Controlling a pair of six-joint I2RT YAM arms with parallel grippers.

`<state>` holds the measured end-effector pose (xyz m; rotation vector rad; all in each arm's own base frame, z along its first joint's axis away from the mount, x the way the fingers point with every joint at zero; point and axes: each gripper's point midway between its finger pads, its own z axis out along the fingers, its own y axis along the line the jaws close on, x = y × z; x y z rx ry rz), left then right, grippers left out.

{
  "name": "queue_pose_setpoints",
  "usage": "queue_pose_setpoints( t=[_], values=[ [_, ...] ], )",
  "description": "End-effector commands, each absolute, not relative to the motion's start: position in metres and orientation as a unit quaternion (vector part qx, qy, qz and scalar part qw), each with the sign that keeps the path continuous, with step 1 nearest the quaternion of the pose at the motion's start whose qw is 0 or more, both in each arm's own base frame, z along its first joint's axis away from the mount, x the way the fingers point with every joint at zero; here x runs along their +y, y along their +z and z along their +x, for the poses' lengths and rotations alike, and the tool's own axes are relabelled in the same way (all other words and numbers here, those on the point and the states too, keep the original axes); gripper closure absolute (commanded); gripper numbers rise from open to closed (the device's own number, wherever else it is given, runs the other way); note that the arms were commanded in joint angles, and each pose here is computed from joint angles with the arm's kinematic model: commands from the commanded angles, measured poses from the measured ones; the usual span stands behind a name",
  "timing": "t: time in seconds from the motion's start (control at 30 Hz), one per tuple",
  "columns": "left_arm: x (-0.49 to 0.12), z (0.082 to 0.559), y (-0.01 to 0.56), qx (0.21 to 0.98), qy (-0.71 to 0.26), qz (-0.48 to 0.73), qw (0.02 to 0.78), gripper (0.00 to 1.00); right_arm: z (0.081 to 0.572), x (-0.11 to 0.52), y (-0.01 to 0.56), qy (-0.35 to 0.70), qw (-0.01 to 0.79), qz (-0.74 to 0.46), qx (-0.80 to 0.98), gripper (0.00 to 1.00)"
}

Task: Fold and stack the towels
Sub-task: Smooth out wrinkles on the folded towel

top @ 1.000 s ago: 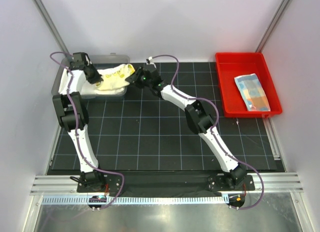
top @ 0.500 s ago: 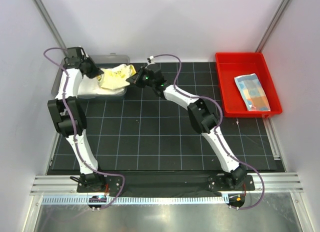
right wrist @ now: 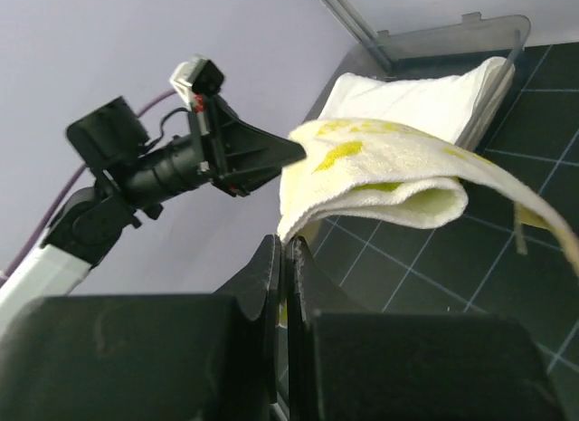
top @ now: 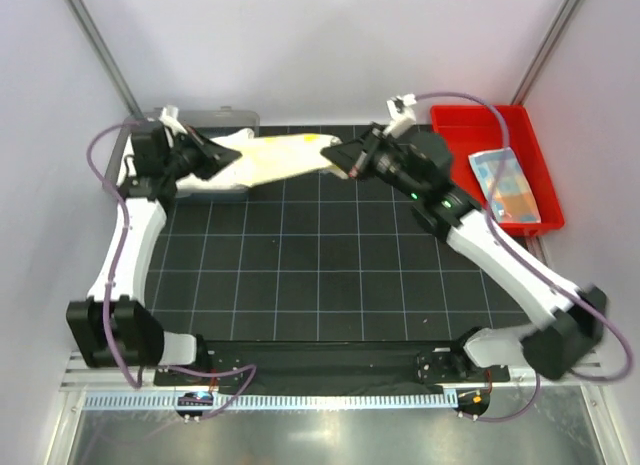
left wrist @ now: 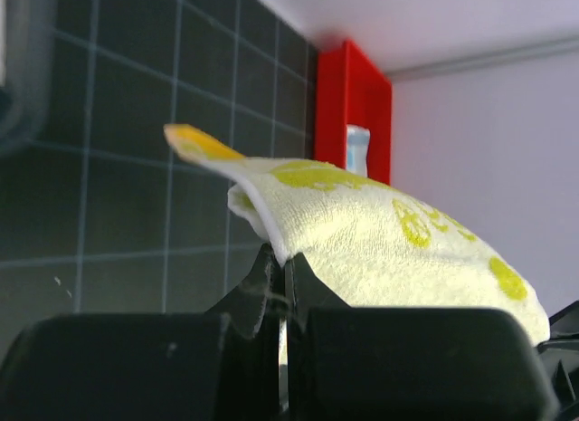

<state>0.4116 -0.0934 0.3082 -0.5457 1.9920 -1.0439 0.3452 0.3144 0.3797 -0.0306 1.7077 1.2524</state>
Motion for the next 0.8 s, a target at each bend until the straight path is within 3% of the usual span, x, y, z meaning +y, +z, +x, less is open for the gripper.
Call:
queue_pose_setpoints(
  t=[0.0,0.13,0.33,0.47,0.77],
  values=[
    [-0.122,0.371,0.326,0.761,-0.470,-0.218,0.391,1.00,0.299,0.273,0.346,0.461,0.483,-0.009,0.745,0.99],
    [-0.153,0.308,0.336,0.743,-0.505,-0.215,0.384,1.00,0.241,0.233,0.323,0.461,0.466,0.014,0.756,0.99],
    [-0.210,0.268,0.274,0.746,-0.541,-0.245,0.301,1.00,0.208,0.209,0.288,0.471,0.452,0.050,0.756,0.99],
    [-0.233,0.274,0.235,0.767,-0.532,-0.236,0.269,1.00,0.219,0.214,0.238,0.459,0.430,0.076,0.774,0.99],
    [-0.262,0.361,0.153,0.843,-0.459,-0.193,0.202,1.00,0.295,0.210,0.195,0.317,0.464,0.062,0.825,0.99]
  ],
)
